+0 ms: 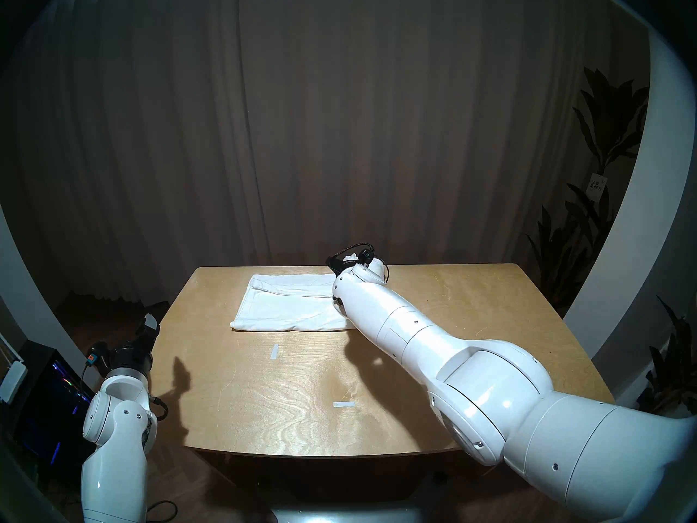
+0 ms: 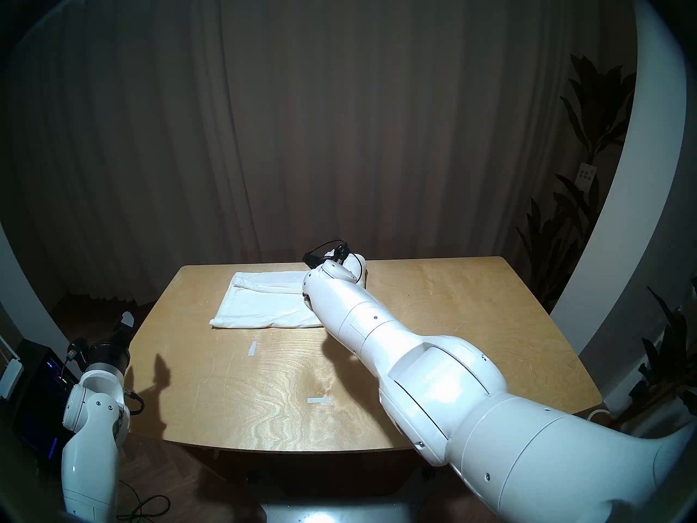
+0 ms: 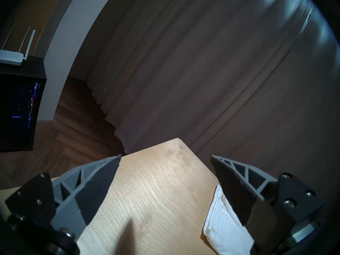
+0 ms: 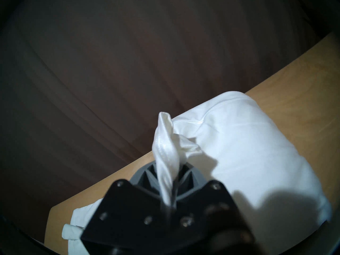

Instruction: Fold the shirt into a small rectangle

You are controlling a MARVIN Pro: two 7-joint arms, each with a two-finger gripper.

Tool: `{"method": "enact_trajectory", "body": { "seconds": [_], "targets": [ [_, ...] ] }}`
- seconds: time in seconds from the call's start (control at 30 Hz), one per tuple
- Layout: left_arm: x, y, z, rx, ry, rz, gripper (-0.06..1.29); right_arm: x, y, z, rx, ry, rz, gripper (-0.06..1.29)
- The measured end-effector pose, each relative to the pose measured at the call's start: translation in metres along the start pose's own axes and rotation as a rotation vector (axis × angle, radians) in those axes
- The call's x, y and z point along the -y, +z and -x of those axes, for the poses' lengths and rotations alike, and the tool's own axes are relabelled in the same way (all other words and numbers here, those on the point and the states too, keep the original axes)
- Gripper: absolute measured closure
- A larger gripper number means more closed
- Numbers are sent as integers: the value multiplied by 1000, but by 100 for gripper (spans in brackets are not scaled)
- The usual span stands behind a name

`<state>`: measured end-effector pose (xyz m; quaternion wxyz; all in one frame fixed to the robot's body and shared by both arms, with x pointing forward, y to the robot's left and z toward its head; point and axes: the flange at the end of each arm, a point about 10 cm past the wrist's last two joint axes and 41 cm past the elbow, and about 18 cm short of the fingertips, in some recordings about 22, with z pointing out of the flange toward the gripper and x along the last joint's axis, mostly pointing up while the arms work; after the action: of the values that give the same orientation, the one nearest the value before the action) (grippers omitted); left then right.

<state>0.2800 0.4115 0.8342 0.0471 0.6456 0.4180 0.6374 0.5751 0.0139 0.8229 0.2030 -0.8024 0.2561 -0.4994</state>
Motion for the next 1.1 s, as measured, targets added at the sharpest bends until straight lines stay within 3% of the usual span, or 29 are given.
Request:
{"method": "enact_trajectory", "body": {
  "seconds": [0.2,0.57,1.1],
  "targets": [
    [9,-2,-7,-13,4,-17,0,13,-4,20,12,85,-11,122],
    [30,-7,-23,-43,-1,-60,0,52,-17,46,39,156,-62,122],
    [72,-18,-42,-78,-11,-157,0,89,-30,58,64,160,-145,122]
  ]
}}
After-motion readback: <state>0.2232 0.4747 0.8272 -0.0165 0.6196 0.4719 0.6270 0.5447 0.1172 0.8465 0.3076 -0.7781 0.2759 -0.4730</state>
